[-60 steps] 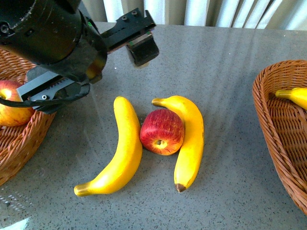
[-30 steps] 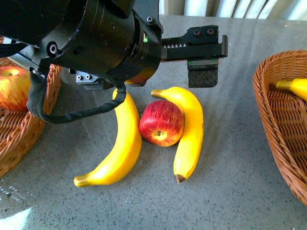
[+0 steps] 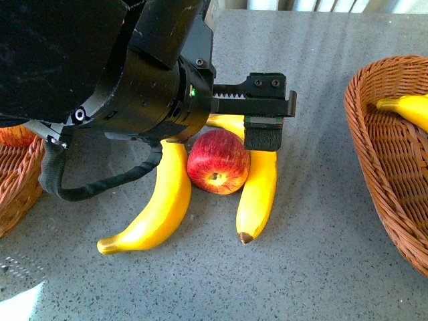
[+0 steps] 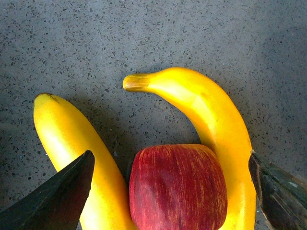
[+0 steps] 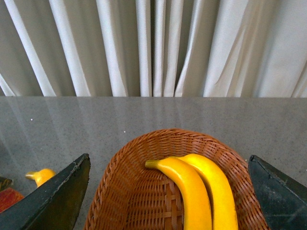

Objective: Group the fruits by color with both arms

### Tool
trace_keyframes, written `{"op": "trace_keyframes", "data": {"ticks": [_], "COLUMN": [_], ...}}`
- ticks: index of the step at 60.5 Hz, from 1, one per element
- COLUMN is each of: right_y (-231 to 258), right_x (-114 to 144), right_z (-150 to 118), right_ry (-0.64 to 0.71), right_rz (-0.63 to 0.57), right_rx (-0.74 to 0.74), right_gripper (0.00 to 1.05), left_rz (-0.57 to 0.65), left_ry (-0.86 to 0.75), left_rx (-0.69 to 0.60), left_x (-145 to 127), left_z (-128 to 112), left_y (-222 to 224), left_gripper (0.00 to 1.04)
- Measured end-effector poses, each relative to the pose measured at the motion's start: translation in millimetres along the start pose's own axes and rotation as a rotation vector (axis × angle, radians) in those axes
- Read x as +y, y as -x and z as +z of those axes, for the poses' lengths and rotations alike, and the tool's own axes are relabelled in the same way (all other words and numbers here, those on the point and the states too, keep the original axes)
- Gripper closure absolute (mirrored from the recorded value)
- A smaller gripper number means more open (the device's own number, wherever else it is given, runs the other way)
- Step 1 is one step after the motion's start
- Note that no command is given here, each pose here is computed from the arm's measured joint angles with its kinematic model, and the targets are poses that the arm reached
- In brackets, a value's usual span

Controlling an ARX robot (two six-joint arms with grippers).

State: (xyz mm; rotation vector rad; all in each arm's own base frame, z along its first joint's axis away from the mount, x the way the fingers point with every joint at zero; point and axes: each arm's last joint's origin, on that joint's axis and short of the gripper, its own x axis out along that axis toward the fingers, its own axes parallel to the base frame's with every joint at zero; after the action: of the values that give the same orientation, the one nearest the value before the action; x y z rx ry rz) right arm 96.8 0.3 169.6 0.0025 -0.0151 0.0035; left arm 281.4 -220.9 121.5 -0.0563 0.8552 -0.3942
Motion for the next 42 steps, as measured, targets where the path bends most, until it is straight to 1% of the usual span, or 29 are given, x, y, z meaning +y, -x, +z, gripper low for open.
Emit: {"op": "trace_keyframes", "data": {"ticks": [23, 42], "right_y": [0, 0], "right_x": [0, 0], "right_z": [0, 0], "right_ry": [0.0, 0.0], "right_rz": [0.0, 0.0], "right_rx": [0.0, 0.0], "right_gripper": [0.09, 0.09], "left_rz": [-0.022, -0.02], "left_ry": [-0.099, -0.125], "left_rx": [0.032, 0.077], "left_x": [-1, 0], "left_z": [-7, -13], "left_y": [-1, -4], "left_gripper": [0.09, 0.09]}}
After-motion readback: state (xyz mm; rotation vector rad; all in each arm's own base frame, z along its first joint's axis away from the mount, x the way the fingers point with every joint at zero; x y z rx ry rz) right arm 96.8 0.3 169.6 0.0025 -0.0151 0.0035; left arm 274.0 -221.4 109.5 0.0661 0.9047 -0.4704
